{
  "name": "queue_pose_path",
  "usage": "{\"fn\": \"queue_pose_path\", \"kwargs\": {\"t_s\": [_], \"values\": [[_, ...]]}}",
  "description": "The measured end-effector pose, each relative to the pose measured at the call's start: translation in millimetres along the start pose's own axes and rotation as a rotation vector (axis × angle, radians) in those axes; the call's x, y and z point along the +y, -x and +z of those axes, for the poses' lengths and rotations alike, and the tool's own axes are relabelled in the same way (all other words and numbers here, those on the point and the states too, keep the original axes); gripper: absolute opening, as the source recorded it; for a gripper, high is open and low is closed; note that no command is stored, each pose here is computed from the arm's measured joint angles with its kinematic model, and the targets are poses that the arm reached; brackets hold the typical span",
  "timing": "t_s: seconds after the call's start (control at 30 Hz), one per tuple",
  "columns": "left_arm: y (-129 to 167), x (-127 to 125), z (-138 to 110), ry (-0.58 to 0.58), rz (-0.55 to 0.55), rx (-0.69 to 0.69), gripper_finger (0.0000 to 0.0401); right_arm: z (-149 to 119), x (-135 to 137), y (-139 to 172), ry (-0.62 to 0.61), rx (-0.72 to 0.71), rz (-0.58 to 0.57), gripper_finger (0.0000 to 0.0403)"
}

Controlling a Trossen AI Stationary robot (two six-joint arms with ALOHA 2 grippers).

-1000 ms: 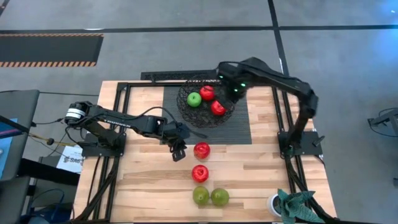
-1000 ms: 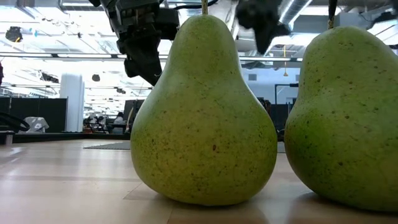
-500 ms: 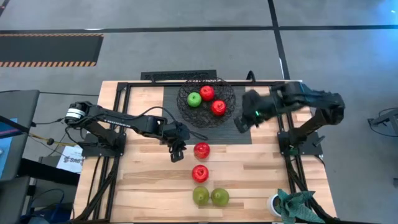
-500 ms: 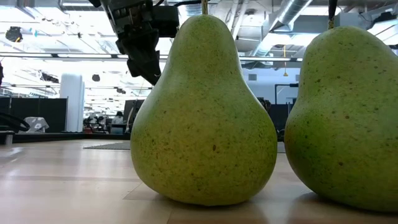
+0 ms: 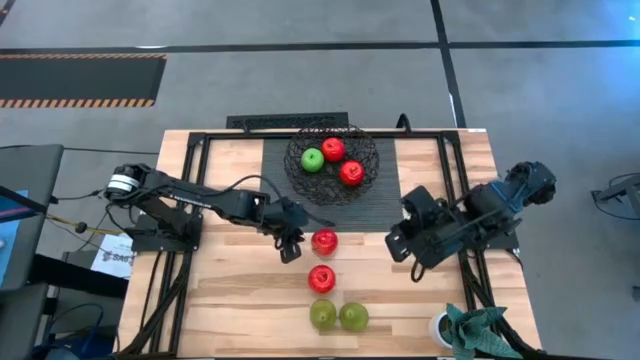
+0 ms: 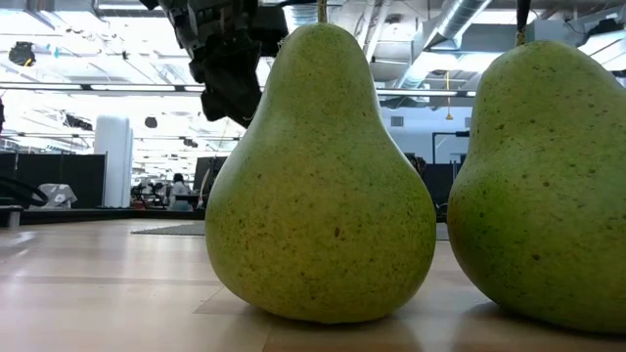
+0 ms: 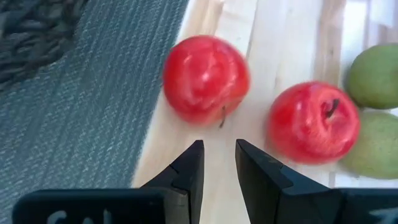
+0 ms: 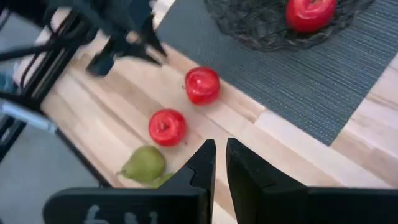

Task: Build produce basket
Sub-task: Put the bottom red apple into the basket

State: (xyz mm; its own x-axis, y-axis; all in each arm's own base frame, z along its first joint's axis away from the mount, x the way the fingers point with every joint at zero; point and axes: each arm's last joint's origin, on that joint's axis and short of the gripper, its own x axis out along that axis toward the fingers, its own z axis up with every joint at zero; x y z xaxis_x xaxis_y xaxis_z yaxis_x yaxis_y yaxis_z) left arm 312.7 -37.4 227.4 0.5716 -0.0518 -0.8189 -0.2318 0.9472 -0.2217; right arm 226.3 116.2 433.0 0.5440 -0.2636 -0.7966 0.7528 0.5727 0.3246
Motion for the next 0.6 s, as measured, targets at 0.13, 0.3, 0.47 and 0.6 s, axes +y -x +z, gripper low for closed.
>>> {"fn": "queue_pose_path", "kwargs": {"t_s": [0.13, 0.3, 0.47, 0.6], "values": [[-19.5, -8.8, -10.0, 0.014, 0.066, 0.015, 0.0078, -0.3, 0.2, 1.3, 0.016, -0.073, -0.004, 0.0056], [-42.4, -22.7, -16.4, 0.048, 0.018, 0.031, 0.0078, 3.3, 0.3, -1.6, 0.099, -0.078, -0.017, 0.0045], [-52.7, -27.7, -16.5, 0.09, -0.006, 0.017, 0.0078, 9.2, -2.8, -1.7, 0.153, -0.085, -0.026, 0.0034], [-58.0, -26.2, -18.5, 0.108, 0.016, 0.027, 0.0078, 11.2, -3.5, -2.4, 0.19, -0.086, -0.032, 0.0028]]}}
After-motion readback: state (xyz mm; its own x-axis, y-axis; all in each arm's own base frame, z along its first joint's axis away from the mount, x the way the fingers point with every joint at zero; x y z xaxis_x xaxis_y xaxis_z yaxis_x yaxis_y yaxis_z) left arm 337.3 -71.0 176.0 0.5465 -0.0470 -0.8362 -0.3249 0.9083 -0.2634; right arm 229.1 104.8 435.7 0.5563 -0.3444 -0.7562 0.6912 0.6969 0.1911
